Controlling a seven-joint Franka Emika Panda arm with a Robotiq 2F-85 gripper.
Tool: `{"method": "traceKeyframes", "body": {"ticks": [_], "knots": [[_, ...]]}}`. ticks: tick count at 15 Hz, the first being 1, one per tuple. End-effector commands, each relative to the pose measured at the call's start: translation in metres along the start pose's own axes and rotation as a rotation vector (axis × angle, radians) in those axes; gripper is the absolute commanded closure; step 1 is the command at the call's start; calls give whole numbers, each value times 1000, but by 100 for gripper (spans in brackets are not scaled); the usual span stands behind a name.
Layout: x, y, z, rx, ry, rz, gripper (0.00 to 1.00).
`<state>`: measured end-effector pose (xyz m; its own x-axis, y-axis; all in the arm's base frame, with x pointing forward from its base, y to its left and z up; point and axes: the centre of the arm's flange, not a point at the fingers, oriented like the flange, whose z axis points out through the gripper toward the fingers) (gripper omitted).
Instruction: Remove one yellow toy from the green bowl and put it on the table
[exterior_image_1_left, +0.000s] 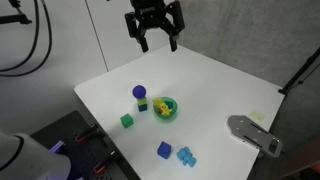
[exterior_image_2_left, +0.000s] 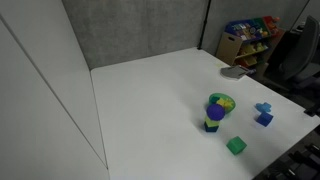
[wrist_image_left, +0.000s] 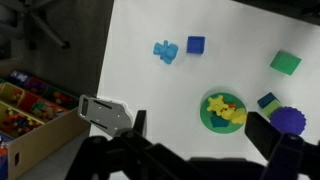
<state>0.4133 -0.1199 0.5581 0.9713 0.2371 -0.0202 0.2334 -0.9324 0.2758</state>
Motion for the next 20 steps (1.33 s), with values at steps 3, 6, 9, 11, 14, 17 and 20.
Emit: {"method": "traceKeyframes", "body": {"ticks": [3,6,9,11,14,17,20], "knots": [[0,0,-2,-1,4,1,0],[9,0,1,23,1,-8,0],[25,-4,5,49,8,-5,0],[39,-6,10,68,17,4,0],[63,-8,24,114,22,10,0],[92,-12,48,177,22,35,0],[121,-19,78,238,10,51,0]]}}
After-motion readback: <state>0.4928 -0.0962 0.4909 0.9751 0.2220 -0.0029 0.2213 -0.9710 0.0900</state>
